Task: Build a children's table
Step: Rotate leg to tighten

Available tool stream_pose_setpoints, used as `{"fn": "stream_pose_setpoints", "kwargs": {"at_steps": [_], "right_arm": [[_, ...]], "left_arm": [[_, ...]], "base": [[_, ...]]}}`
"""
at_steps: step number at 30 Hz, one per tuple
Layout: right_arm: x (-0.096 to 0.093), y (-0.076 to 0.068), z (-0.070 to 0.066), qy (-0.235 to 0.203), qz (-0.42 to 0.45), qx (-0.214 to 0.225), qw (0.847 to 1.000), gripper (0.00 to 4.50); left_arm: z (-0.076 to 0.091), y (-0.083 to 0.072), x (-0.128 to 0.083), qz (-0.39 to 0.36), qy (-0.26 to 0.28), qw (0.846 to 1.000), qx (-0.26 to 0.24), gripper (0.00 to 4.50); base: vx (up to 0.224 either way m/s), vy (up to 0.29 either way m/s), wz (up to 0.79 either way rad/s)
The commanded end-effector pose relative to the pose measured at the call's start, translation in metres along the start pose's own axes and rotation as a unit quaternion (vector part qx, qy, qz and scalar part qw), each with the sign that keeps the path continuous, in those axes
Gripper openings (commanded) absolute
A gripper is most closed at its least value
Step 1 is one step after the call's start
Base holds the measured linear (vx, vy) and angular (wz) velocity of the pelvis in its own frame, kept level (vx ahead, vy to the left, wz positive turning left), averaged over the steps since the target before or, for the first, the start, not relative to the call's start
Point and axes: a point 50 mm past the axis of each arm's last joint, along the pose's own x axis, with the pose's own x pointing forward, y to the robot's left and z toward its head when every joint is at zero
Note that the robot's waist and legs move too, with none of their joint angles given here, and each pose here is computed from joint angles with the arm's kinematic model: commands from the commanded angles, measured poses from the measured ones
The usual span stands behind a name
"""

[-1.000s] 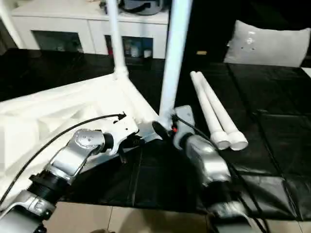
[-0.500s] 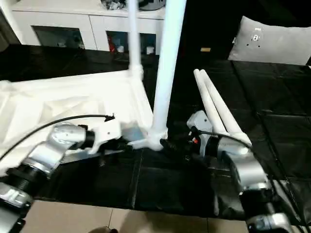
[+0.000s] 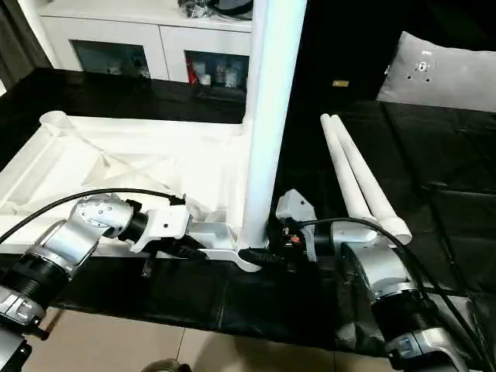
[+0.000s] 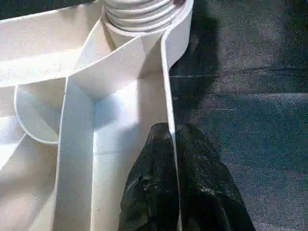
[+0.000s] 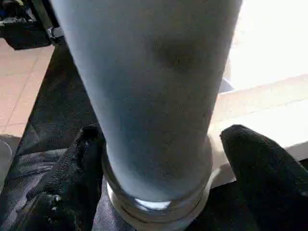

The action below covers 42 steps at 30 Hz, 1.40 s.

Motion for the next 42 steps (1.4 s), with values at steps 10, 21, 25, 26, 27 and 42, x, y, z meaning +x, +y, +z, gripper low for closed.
{"fn": "stream_pose_setpoints", "kwargs": {"at_steps": [10,21,25,26,27,42], "right_arm": [[0.001,0.005,-0.001,-0.014,0.030,0.045,0.998,2.85],[0.054,-0.014,-0.006,-0.036,-0.196,0.141,0.970,2.76],[0.072,-0.025,0.002,-0.059,-0.279,0.167,0.944,2.75],[0.074,-0.024,0.004,-0.063,-0.279,0.165,0.944,2.75],[0.077,-0.022,0.003,-0.070,-0.272,0.182,0.942,2.75],[0.015,-0.010,-0.011,-0.085,-0.179,0.097,0.975,4.40]], "left_arm": [[0.000,-0.009,0.012,-0.043,-0.013,0.999,-0.024,0.00],[0.024,0.008,0.035,0.115,-0.090,0.976,-0.159,0.00],[0.042,0.022,0.048,0.184,-0.103,0.958,-0.193,0.00],[0.044,0.023,0.049,0.191,-0.102,0.956,-0.196,0.00],[0.044,0.027,0.052,0.212,-0.095,0.952,-0.198,0.00],[0.006,0.017,0.034,0.201,-0.002,0.970,-0.136,0.00]], "base": [[0.000,0.000,0.00],[0.000,0.000,0.00],[0.000,0.000,0.00],[0.000,0.000,0.00],[0.000,0.000,0.00],[0.000,0.000,0.00]]}}
